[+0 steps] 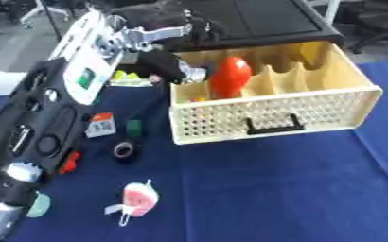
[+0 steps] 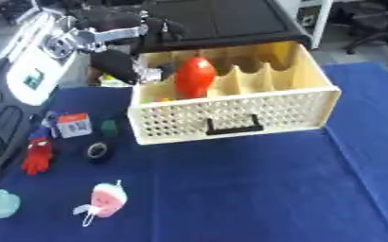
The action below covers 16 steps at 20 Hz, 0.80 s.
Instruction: Pick up objects from table and place into drawer.
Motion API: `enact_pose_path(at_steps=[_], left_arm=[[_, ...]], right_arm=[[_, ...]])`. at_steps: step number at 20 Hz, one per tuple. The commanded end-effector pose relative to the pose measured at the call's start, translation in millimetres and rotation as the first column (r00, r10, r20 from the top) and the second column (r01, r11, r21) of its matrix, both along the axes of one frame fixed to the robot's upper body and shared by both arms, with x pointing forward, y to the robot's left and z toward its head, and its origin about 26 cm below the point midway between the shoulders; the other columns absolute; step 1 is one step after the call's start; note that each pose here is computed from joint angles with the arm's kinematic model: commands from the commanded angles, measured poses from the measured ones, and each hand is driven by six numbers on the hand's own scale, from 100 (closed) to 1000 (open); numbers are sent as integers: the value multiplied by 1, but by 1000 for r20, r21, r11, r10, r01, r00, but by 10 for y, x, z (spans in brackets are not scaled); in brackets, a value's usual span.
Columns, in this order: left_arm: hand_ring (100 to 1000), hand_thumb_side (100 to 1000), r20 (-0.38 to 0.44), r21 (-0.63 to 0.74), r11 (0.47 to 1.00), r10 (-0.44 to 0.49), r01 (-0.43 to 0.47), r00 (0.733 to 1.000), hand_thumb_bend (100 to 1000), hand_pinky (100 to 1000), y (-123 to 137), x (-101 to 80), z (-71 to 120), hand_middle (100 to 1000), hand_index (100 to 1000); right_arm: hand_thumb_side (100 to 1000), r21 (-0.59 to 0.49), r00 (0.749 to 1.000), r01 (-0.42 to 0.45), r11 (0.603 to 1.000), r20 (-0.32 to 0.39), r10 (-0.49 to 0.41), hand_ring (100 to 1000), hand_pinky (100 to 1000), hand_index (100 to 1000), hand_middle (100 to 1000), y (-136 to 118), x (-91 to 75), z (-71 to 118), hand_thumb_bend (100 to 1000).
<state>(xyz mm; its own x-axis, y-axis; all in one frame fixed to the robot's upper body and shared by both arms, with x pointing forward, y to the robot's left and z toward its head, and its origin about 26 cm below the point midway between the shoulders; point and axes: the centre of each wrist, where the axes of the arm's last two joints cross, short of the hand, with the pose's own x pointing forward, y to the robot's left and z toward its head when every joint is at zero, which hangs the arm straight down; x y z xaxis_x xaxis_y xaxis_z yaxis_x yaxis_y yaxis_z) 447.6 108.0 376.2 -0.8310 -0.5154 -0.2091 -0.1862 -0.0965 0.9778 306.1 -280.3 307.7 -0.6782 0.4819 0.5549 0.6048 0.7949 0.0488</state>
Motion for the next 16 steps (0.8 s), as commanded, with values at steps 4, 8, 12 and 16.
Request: enact_pose_path(at_steps=[4, 8, 12, 16], left_arm=[[768, 721, 51, -58, 998, -2, 5, 999, 179, 549, 59, -63, 156, 826, 970], [709, 649, 66, -163, 986, -26, 36, 997, 100, 473, 100, -138, 251, 765, 921], [614, 736, 115, -336, 939, -33, 70, 993, 100, 391, 264, -289, 430, 672, 856], [564, 652, 163, -514, 852, -20, 102, 986, 100, 342, 509, -457, 579, 612, 807]], right_arm=[[1000, -4, 1000, -6, 1000, 28, 6, 518, 766, 725, 428, -5, -41, 74, 100], [1000, -6, 1000, -5, 1000, 29, 5, 520, 766, 726, 429, -6, -41, 79, 100], [1000, -18, 999, -1, 1000, 33, 1, 522, 761, 730, 432, -14, -46, 91, 100], [1000, -50, 999, 12, 999, 40, -10, 526, 749, 733, 438, -29, -56, 125, 100]])
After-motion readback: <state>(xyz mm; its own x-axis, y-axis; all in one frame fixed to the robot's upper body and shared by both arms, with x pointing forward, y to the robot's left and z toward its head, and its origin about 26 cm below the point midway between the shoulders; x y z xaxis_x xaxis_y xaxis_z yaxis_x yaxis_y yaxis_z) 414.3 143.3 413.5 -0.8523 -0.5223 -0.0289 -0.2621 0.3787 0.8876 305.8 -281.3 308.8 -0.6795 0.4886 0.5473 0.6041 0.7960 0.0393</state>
